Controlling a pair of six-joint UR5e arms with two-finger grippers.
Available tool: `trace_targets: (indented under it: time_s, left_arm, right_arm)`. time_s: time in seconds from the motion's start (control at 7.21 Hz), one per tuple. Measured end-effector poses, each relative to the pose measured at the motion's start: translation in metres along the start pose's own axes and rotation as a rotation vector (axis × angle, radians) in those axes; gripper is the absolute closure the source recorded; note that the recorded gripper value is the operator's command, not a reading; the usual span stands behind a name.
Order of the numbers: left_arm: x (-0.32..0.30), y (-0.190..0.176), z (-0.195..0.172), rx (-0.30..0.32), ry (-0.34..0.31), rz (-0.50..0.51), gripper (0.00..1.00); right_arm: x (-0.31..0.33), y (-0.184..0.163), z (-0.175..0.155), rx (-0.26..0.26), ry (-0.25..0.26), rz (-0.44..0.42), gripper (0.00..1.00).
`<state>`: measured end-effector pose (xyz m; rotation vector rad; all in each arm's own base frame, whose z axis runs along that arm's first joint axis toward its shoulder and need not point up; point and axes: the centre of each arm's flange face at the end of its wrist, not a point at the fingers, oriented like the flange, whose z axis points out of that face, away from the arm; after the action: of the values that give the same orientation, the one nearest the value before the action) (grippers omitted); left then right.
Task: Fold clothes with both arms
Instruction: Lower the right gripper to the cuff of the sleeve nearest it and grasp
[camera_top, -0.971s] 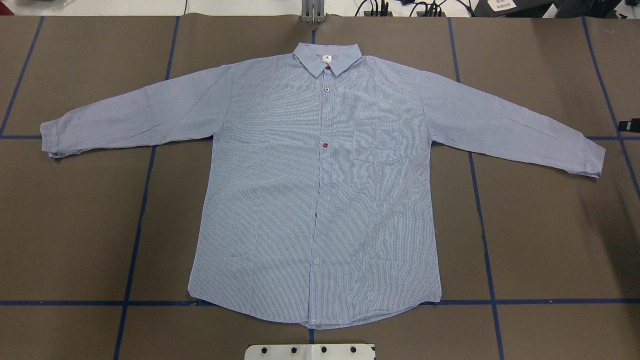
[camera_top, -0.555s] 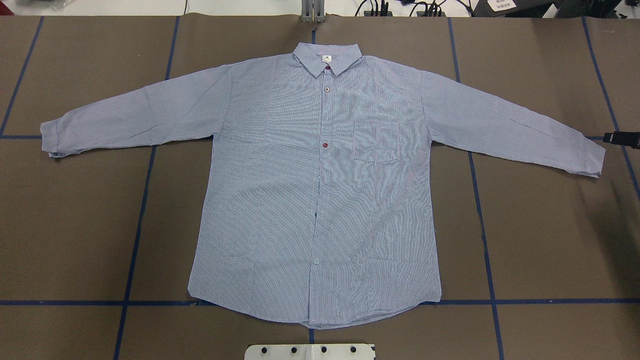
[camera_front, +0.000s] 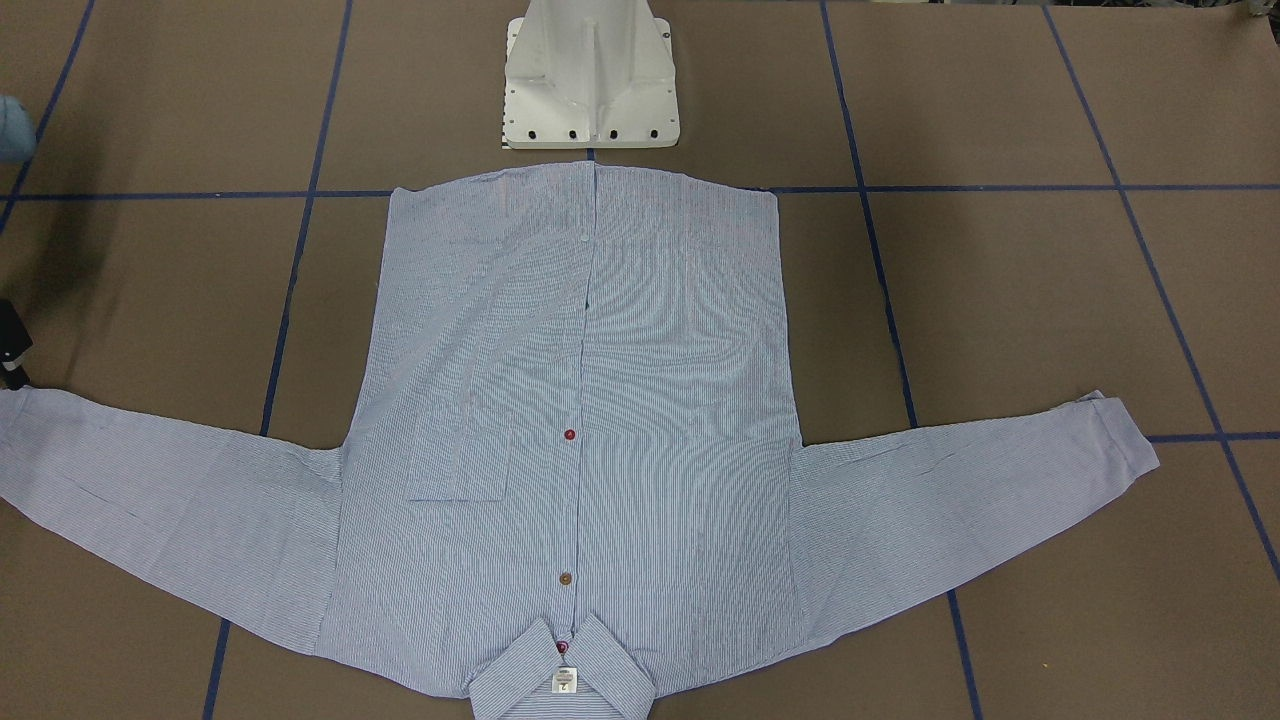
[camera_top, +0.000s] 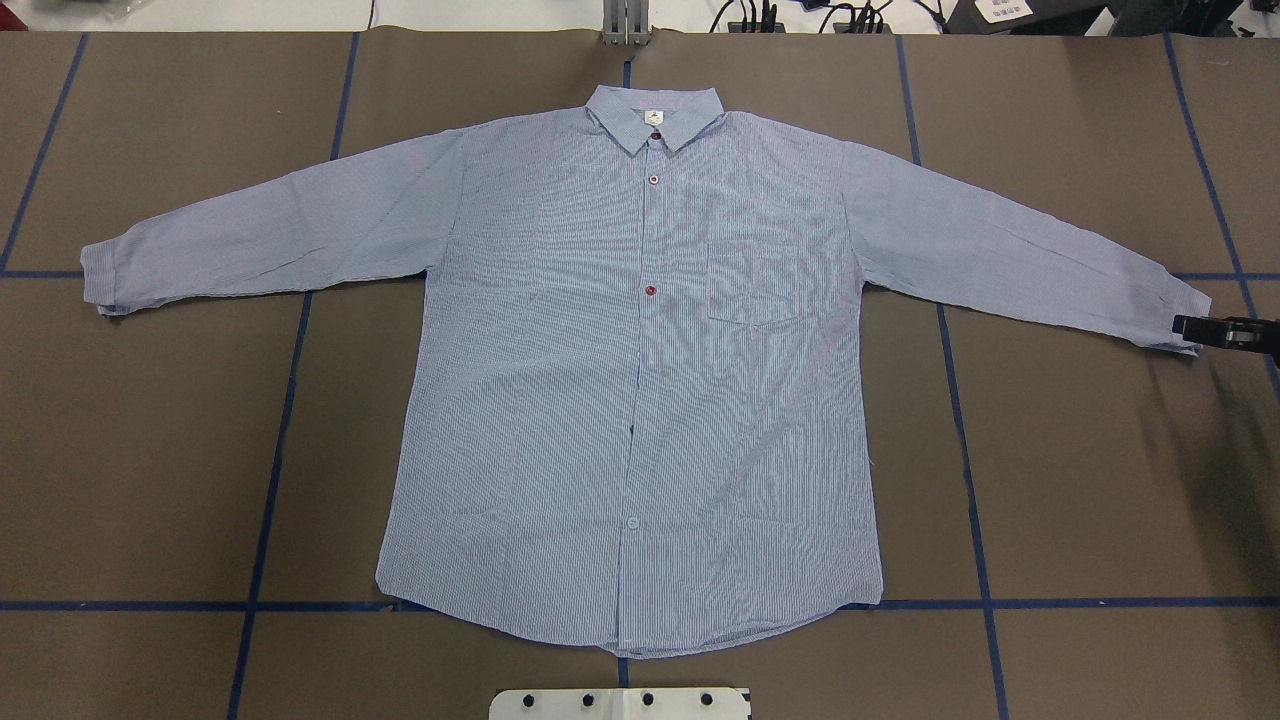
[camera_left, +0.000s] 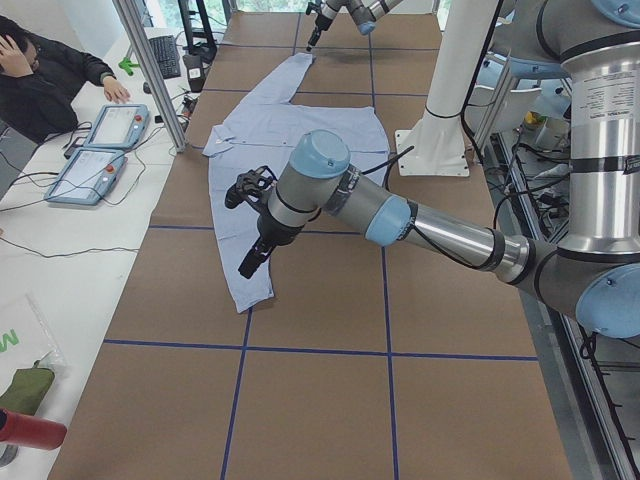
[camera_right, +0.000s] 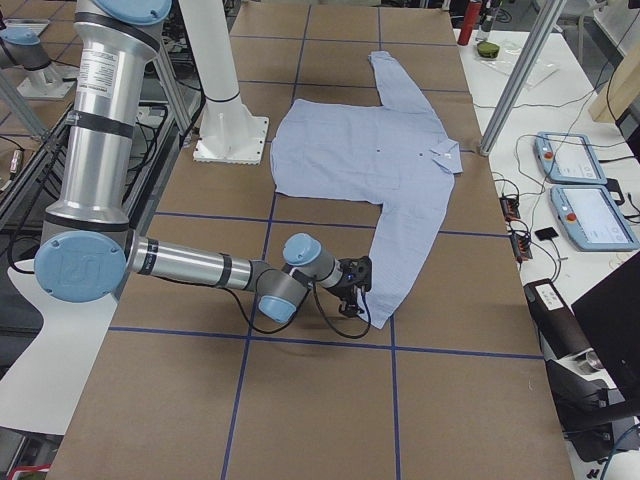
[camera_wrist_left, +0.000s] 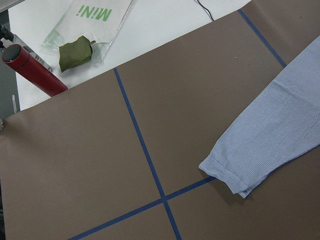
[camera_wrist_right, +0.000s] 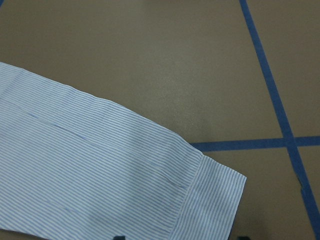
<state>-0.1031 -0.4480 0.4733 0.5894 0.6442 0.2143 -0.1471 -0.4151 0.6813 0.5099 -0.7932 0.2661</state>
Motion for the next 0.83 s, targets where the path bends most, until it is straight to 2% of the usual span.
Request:
trace_targets:
  time_s: [0.28,0.69,0.83]
  left_arm:
    - [0.0,0.0,0.0,0.0,-0.001,0.0,0.0]
    - [0.0,-0.001,0.0,0.002,-0.001,0.002,0.0]
    - [0.0,-0.002,0.0,0.003,-0.001,0.003,0.0]
  right_arm:
    - [0.0,0.011,0.008,-0.002,0.019,-0.016,0.41]
    - [0.006,0.016,0.014,-0.003,0.04,-0.021,0.41]
    - [0.009,0.018,0.018,-0.004,0.052,-0.022,0.46]
